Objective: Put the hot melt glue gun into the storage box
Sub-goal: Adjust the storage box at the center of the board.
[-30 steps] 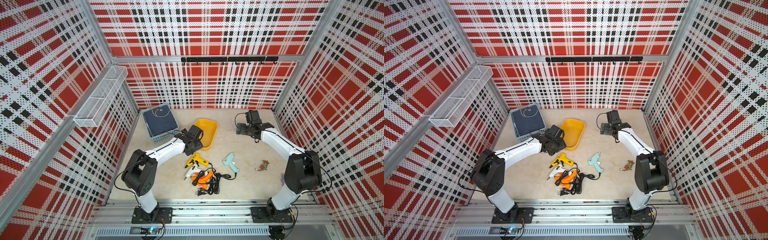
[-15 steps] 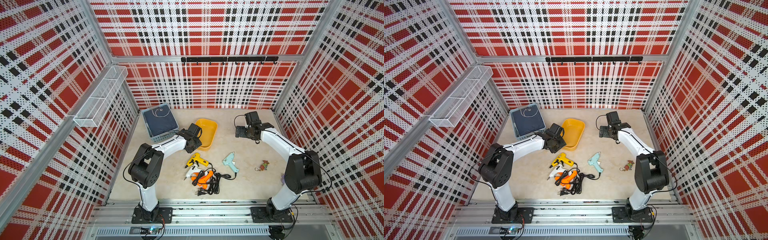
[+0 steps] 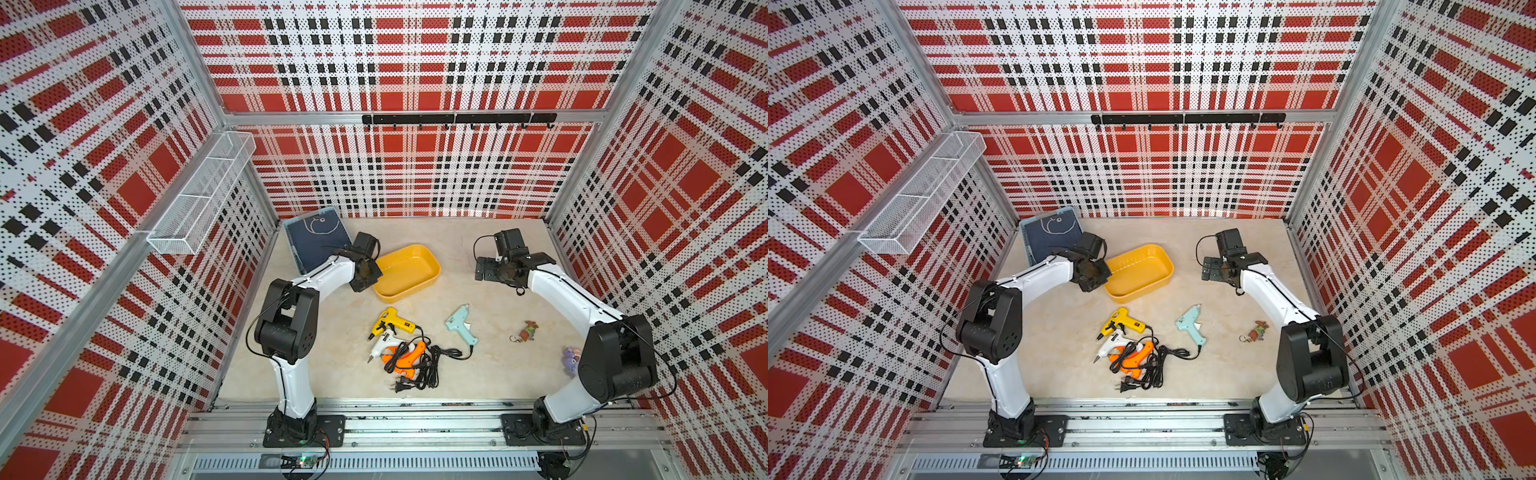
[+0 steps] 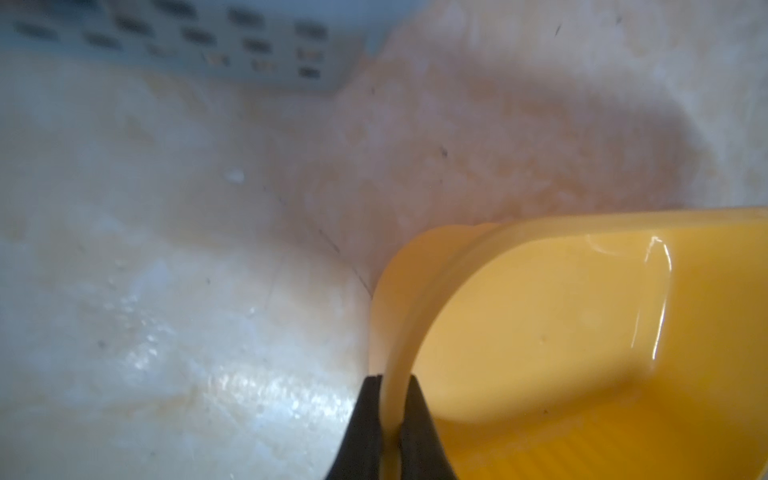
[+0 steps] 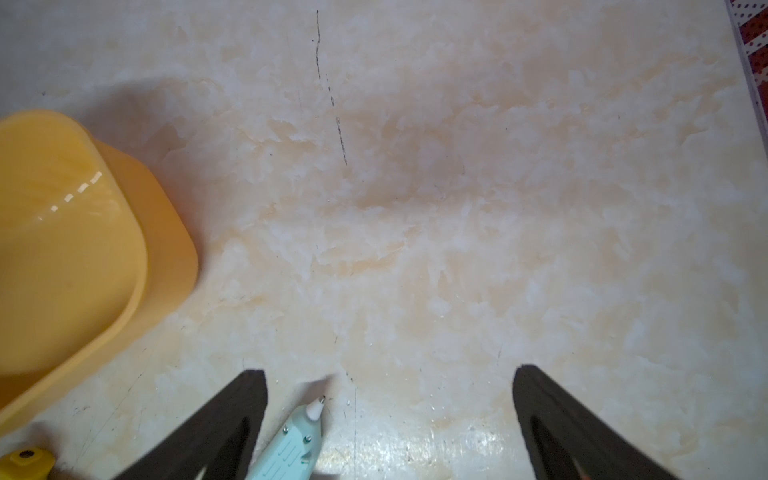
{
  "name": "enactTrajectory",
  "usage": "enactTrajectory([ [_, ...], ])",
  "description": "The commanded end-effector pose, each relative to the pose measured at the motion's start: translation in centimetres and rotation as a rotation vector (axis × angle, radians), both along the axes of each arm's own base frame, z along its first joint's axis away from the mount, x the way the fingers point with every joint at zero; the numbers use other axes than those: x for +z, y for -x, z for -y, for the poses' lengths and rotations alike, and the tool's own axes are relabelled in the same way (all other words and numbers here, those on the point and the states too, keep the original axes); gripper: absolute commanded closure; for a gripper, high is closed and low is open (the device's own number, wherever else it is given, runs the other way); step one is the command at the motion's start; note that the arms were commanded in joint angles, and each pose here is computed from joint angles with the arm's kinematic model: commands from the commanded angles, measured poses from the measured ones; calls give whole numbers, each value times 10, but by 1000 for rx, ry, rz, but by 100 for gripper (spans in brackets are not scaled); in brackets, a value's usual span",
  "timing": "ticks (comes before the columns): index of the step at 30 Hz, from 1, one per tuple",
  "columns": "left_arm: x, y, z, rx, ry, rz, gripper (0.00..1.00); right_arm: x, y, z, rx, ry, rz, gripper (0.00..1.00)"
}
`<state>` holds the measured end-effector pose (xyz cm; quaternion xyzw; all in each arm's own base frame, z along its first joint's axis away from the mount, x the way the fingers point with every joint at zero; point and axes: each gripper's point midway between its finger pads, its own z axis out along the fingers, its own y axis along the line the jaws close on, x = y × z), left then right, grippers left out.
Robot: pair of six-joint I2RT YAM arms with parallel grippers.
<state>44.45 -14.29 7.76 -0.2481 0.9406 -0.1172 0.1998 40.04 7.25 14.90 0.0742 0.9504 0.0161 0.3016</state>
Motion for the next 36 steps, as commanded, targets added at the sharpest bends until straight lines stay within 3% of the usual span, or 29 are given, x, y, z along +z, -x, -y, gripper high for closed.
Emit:
enactTrajectory([
  [1,20,-29,7,-111,-51,58,98,5,13,0,7,-23,-1,0],
  [7,19,-60,56,-330,-102,46,98,-2,47,-20,136,-90,-47,0],
  [12,-17,-39,90,-465,-142,-39,98,-14,88,-43,237,-123,-124,0],
  [17,-40,-18,93,-483,-164,-100,99,-33,133,-72,311,-129,-213,0],
  [19,-40,-18,95,-480,-157,-99,95,-47,148,-80,326,-119,-252,0],
  [22,-30,-24,97,-467,-153,-72,71,-66,161,-81,321,-80,-300,0],
  [25,-11,-30,96,-444,-152,-31,56,-77,164,-76,301,-36,-337,0],
  [29,20,-34,91,-411,-141,27,49,-86,162,-73,295,-1,-362,0],
  [36,79,-36,80,-355,-119,135,48,-113,155,-84,332,24,-421,13],
])
